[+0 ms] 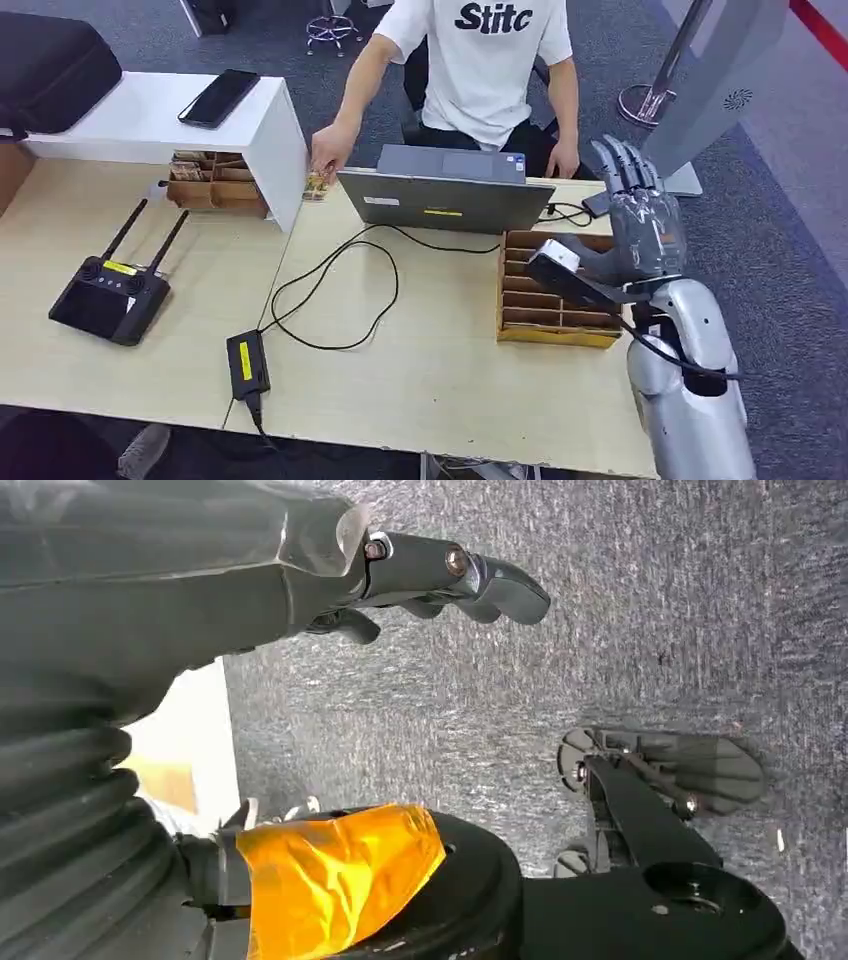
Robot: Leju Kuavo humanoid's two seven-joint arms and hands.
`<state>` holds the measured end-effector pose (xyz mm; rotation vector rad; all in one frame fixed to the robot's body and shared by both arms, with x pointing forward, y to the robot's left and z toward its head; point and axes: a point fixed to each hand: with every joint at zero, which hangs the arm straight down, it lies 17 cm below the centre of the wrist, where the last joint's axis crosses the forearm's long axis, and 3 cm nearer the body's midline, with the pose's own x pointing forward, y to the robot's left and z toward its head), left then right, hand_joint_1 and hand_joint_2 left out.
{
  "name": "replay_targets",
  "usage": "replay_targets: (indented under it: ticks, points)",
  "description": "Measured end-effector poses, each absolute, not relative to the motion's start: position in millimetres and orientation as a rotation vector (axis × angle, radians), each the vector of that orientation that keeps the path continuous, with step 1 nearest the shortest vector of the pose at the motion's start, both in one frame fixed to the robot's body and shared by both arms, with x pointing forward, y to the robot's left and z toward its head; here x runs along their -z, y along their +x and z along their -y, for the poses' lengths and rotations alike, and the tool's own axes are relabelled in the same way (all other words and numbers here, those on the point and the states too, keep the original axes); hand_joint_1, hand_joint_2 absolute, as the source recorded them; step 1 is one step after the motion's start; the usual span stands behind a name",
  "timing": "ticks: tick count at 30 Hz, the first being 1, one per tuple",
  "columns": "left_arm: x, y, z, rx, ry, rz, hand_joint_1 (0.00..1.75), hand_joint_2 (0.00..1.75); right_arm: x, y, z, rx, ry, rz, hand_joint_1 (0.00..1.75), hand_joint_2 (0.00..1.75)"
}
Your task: Pass the card to the sensor for recognition and then transmit it.
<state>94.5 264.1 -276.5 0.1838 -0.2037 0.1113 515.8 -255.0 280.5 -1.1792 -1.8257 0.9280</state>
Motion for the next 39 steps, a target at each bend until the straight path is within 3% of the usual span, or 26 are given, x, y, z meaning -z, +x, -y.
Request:
replay_targets:
  ticks: [16, 39]
  points:
    - [276.9, 89.4, -262.6, -0.183, 0.192, 0.191, 0.0, 1.75, -204.2, 432.8, 306.6, -0.842, -1.142, 1.731, 0.0, 1.75]
    - [277.0, 88.8, -261.6, -0.19, 0.19, 0.188, 0.0, 1.75, -166.0, 413.4, 311.4, -0.769, -1.039, 1.669, 0.0, 1.75]
